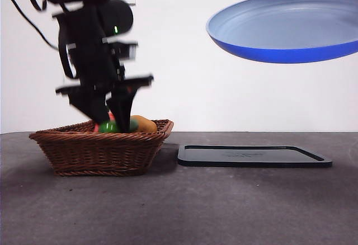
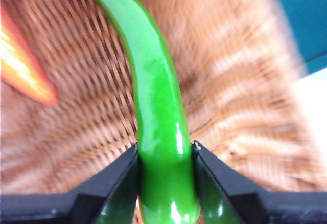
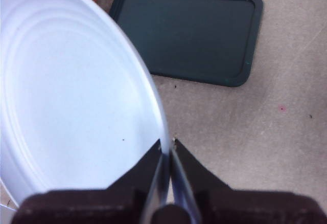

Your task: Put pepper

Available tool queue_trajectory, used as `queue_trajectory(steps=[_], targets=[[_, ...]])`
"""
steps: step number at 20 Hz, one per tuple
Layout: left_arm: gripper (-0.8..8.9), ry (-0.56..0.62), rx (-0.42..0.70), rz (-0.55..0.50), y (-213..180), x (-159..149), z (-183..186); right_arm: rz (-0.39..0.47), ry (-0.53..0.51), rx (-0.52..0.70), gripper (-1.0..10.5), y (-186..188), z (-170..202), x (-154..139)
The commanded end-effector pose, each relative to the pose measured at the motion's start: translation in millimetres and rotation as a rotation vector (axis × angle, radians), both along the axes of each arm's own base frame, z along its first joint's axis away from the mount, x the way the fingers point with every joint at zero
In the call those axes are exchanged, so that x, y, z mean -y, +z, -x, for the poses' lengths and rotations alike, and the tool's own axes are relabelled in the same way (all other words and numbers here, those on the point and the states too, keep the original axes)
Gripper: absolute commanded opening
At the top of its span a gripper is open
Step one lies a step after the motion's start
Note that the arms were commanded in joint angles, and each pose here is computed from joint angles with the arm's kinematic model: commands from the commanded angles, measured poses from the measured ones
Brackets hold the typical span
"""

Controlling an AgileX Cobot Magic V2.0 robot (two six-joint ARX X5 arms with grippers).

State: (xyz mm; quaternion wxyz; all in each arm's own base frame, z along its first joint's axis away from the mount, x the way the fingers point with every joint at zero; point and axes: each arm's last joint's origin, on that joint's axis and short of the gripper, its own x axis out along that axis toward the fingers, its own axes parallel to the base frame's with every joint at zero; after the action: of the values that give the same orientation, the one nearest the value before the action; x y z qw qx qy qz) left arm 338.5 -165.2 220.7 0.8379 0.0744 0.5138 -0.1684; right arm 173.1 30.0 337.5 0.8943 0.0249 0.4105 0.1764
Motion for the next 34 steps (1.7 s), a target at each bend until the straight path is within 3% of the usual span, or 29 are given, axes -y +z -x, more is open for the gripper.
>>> queue_trajectory(steps=[1, 7, 11, 13, 18, 22, 27, 30, 34], targets=[[1.25, 0.004, 0.06, 0.036, 21.4, 0.6, 2.9, -0.008, -0.004, -0.007, 0.0, 0.0, -5.8, -1.0], [1.25, -0.063, 0.205, 0.179, 88.0, -5.4, 38.3, -0.029, -0.048, -0.135, 0.0, -27.4, -47.5, -6.9], [1.25, -0.222, 0.203, 0.341, 111.1, 11.6, 65.1, -0.186, -0.014, -0.236, 0.0, -58.3, -88.6, -21.4], [1.26, -0.308, 0.17, 0.39, 110.4, 29.9, 75.9, -0.209, -0.012, -0.271, 0.0, -73.1, -102.7, -32.3], [1.26, -0.437, 0.112, 0.364, 87.3, 73.7, 88.5, -0.208, 0.019, -0.32, 0.0, -90.6, -112.4, -51.7], [1.26, -0.44, 0.044, 0.267, 49.9, 95.6, 80.8, -0.208, 0.011, -0.328, 0.0, -90.9, -112.1, -50.5], [1.36, -0.444, -0.021, 0.221, 23.3, 107.0, 76.3, -0.207, 0.009, -0.334, 0.0, -91.2, -111.7, -50.0], [2.26, -0.428, 0.023, 0.186, 23.8, 110.9, 78.1, -0.206, 0.008, -0.34, 0.0, -91.5, -111.2, -49.9], [2.34, -0.434, 0.021, 0.189, 23.9, 112.2, 79.6, -0.203, 0.006, -0.355, 0.0, -92.2, -110.0, -49.6]])
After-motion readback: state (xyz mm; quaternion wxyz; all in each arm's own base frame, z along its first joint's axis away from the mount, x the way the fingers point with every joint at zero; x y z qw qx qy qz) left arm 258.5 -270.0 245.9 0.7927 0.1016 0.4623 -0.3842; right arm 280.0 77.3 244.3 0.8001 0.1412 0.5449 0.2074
